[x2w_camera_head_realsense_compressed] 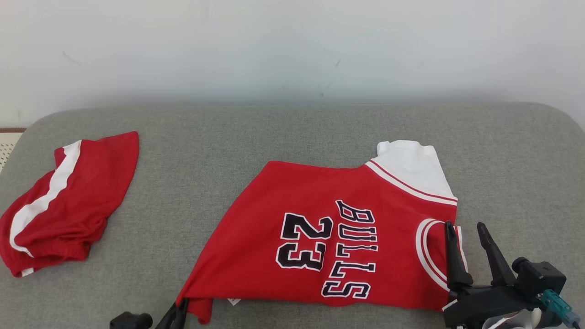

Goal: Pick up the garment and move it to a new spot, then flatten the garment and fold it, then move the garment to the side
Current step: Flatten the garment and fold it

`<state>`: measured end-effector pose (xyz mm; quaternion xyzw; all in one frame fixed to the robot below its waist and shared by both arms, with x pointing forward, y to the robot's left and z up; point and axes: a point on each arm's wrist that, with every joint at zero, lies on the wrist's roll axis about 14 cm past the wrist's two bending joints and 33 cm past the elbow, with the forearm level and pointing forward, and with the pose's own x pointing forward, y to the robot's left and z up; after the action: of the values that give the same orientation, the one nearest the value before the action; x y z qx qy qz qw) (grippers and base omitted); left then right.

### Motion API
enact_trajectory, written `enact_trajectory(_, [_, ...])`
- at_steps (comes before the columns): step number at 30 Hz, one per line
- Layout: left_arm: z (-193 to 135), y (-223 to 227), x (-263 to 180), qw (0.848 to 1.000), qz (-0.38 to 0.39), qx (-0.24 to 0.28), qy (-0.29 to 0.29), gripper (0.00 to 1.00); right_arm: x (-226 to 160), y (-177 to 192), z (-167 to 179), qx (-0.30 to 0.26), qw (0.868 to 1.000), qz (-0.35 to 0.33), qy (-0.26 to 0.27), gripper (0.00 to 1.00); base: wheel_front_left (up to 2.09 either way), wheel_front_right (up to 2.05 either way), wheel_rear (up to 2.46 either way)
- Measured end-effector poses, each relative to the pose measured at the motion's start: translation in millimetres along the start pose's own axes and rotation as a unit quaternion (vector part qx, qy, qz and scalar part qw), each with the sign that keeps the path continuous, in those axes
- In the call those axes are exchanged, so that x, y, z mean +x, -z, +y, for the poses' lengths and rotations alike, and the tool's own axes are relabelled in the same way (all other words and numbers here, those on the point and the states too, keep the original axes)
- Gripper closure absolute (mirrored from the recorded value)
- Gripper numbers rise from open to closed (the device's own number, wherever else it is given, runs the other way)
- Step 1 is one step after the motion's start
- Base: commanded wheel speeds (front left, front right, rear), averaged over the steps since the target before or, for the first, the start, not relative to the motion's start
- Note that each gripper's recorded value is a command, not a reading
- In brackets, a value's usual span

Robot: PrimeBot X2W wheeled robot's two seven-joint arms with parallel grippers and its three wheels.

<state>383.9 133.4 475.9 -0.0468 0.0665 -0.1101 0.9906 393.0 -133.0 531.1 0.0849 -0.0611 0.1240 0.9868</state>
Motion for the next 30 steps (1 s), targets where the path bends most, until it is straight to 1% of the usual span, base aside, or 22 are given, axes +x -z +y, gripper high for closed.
enact_trajectory(1, [0.6, 3.2, -1.1, 1.000, 0.003, -0.001, -0.001, 1.00, 0.0, 0.3, -1.0, -0.001, 1.000, 0.001, 0.001, 0.00, 0.00, 0.00, 0.00])
enact_trajectory(2, [0.9, 5.2, -2.3, 1.000, 0.003, -0.003, -0.003, 0.89, 0.1, 0.5, -1.5, -0.001, 1.000, 0.001, 0.001, 0.00, 0.00, 0.00, 0.00])
enact_trajectory(3, [1.0, 5.3, -3.1, 1.000, 0.000, -0.009, -0.007, 0.22, 0.2, 0.6, -1.9, -0.001, 1.000, 0.001, 0.002, 0.00, 0.00, 0.00, 0.00])
enact_trajectory(4, [1.2, 4.3, -3.4, 1.000, -0.004, -0.017, -0.011, 0.00, 0.5, 0.9, -2.1, -0.001, 1.000, 0.002, 0.002, 0.00, 0.00, 0.00, 0.00])
enact_trajectory(7, [4.1, -0.9, -7.9, 0.999, -0.024, -0.025, -0.020, 0.00, 1.1, 0.8, -3.1, -0.002, 1.000, 0.004, 0.002, 0.00, 0.00, 0.00, 0.00])
enact_trajectory(12, [8.0, -25.4, -15.0, 0.996, -0.077, -0.037, -0.039, 0.00, 2.6, -0.2, -2.2, -0.003, 1.000, 0.004, 0.000, 0.00, 0.00, 0.00, 0.00])
enact_trajectory(15, [14.8, -39.1, -20.4, 0.993, -0.103, -0.034, -0.056, 0.00, 3.0, 0.6, -2.8, -0.004, 1.000, 0.009, 0.001, 0.00, 0.00, 0.00, 0.00])
enact_trajectory(21, [23.9, -62.3, -29.4, 0.985, -0.144, -0.032, -0.085, 0.00, -3.2, 13.3, -8.9, -0.001, 0.999, 0.045, 0.010, 0.00, 0.00, 0.00, 0.00])
enact_trajectory(22, [28.7, -69.4, -33.7, 0.982, -0.159, -0.033, -0.099, 0.00, -7.7, 21.1, -13.3, 0.003, 0.998, 0.067, 0.016, 0.00, 0.00, 0.00, 0.00])
enact_trajectory(24, [32.3, -78.0, -36.6, 0.978, -0.174, -0.030, -0.109, 0.00, -11.8, 27.6, -16.4, 0.003, 0.996, 0.085, 0.020, 0.00, 0.00, 0.00, 0.00])
enact_trajectory(30, [35.0, -81.2, -43.9, 0.975, -0.186, -0.028, -0.121, 0.00, -19.2, 39.1, -24.1, -0.003, 0.992, 0.124, 0.026, 0.00, 0.00, 0.00, 0.00])
